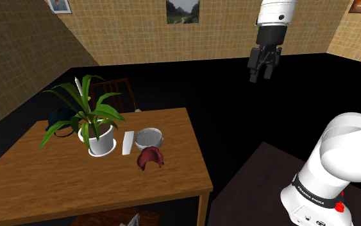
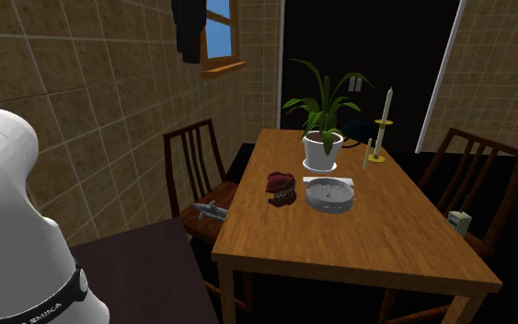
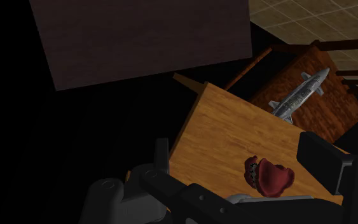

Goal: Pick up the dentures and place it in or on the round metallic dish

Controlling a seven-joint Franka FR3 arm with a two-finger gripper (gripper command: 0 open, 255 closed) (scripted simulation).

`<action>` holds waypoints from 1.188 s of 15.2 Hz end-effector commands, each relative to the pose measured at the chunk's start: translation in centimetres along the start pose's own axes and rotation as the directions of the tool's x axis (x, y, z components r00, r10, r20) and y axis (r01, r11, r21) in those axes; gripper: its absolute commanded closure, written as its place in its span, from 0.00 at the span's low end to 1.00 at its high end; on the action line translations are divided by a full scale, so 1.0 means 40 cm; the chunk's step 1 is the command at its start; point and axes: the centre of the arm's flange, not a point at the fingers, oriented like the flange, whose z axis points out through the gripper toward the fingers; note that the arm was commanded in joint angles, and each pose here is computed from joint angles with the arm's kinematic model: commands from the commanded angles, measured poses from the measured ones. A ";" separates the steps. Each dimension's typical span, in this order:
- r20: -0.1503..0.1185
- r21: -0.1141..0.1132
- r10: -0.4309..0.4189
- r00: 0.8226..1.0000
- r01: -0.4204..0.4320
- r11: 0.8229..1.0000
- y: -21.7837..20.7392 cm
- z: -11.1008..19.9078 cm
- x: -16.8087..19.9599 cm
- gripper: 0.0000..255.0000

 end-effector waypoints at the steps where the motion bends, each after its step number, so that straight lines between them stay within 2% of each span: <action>1: 0.000 0.000 0.000 1.000 0.000 1.000 0.000 0.000 0.000 0.00; 9: -0.074 -0.043 -0.077 0.994 0.074 0.996 -0.120 0.209 0.094 0.00; 18: -0.152 -0.098 -0.166 0.974 0.153 0.983 -0.253 0.441 0.209 0.00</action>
